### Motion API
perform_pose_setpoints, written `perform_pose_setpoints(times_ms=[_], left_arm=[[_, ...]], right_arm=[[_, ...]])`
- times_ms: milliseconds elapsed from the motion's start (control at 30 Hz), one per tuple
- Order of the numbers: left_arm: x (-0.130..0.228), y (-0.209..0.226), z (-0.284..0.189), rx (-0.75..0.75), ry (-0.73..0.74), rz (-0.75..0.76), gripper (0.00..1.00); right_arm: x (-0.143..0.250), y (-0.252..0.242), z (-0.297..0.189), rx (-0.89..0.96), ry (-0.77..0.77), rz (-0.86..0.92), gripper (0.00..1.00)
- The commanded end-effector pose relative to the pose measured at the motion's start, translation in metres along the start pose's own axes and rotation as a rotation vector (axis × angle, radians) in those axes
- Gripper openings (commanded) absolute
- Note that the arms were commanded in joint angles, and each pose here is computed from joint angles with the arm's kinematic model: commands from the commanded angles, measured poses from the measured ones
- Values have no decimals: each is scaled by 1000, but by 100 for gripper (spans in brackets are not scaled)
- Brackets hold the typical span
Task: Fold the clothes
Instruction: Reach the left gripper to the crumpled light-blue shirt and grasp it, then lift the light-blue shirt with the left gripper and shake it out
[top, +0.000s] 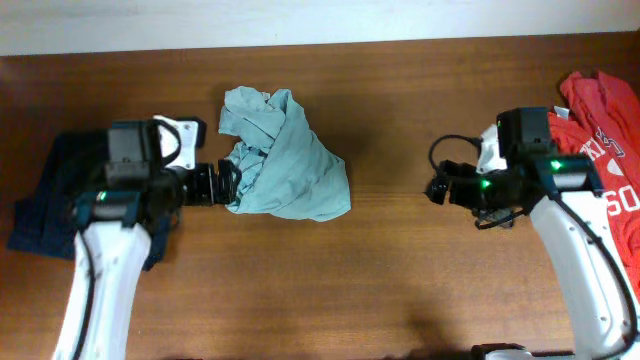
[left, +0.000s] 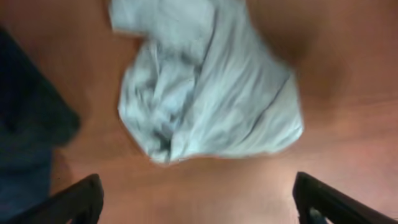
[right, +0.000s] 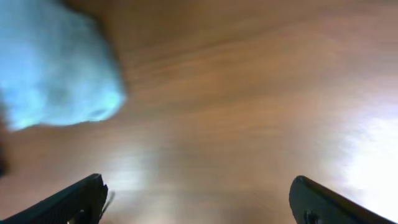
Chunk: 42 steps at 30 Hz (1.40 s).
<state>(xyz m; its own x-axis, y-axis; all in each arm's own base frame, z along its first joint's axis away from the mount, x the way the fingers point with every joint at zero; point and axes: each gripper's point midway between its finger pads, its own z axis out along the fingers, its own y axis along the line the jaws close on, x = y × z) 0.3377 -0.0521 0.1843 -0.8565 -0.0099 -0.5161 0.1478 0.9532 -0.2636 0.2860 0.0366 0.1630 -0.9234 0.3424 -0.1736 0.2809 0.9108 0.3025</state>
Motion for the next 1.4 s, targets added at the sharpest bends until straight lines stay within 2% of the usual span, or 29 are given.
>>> perform_pose_setpoints(times_ms=[0, 33, 167, 333, 467, 567, 633, 700, 733, 800, 900, 1000, 1033, 1200, 1367], left_arm=[[20, 2, 37, 5, 149, -28, 90], [28, -2, 58, 16, 207, 0, 85], [41, -14, 104, 33, 282, 86, 81], [31, -1, 138, -126, 244, 181, 77], [31, 13, 155, -193, 247, 243, 69], [34, 17, 168, -195, 257, 244, 55], [39, 7, 177, -132, 268, 244, 44], [43, 0, 179, -85, 280, 235, 22], [44, -3, 178, -69, 285, 232, 2], [43, -5, 174, -64, 294, 229, 0], [22, -13, 155, -67, 303, 208, 0], [-21, -35, 121, -29, 255, 206, 0], [-56, -52, 93, 3, 185, 217, 0], [-152, -98, -4, 70, -97, 230, 0], [-190, -165, -72, 216, -288, 294, 0]], right_arm=[[-13, -13, 1, 88, -38, 7, 98], [-15, -3, 2, 34, -38, -35, 98], [-20, 5, 1, -6, -58, -43, 98], [-20, 6, 1, -15, -55, -47, 98], [-20, 6, 1, -15, -54, -46, 98], [-20, 6, 1, -16, -57, -47, 98], [-20, 6, 1, -16, -58, -47, 98], [-20, 6, 1, -16, -58, -47, 98], [-20, 6, 1, -16, -58, -47, 98], [-22, 7, 1, -18, -65, -48, 98], [-27, 8, 1, -24, -84, -53, 98], [-35, 10, 0, -28, -117, -60, 98], [-39, 12, -1, -34, -137, -65, 98], [-44, 13, 1, -39, -148, -68, 98], [-44, 12, 2, -35, -146, -66, 98]])
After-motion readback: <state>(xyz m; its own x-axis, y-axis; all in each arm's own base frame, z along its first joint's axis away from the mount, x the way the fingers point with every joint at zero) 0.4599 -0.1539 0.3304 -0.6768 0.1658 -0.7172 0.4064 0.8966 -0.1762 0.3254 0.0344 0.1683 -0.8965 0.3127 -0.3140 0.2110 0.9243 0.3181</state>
